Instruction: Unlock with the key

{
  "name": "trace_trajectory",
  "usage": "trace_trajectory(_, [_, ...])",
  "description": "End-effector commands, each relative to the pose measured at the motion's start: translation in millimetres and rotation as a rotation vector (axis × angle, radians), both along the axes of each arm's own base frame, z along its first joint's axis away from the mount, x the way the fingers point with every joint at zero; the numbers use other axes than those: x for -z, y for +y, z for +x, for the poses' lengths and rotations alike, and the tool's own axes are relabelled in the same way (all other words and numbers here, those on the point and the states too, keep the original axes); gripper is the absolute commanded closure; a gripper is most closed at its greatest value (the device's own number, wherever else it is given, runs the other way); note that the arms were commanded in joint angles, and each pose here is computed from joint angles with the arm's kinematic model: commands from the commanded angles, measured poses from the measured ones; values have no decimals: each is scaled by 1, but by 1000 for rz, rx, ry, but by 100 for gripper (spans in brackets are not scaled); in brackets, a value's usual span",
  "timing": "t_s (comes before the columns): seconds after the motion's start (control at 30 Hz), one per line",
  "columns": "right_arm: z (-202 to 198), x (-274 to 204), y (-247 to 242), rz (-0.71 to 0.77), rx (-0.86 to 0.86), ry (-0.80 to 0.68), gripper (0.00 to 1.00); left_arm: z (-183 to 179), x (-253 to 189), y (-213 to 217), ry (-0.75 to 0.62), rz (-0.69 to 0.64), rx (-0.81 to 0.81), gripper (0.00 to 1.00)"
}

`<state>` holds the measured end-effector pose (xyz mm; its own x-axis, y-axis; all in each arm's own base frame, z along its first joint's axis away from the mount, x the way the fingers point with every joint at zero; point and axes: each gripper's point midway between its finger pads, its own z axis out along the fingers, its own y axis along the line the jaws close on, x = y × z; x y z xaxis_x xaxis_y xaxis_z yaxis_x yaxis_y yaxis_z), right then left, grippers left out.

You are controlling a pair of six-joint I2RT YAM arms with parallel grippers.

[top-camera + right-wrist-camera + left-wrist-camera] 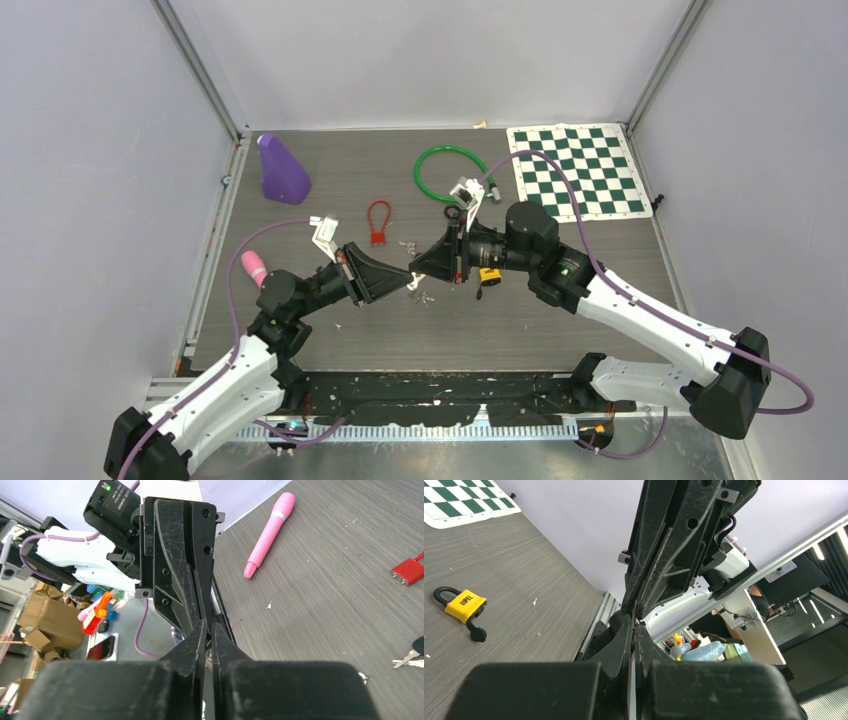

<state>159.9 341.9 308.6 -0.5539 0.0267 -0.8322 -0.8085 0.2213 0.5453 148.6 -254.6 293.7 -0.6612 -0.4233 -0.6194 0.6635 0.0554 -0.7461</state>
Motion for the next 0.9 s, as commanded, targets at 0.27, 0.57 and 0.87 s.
trace_trajectory(0.27, [4,-40,-14,76,74,-111,95,3,-19,9,-107,49,-76,40])
trace_trajectory(0.57, [10,-55,-30,149,176,-120,95,5,-35,15,-163,43,-126,24])
trace_trajectory(0.87, [11,-59,-30,252,201,-88,94,2,-47,1,-131,-47,-20,30])
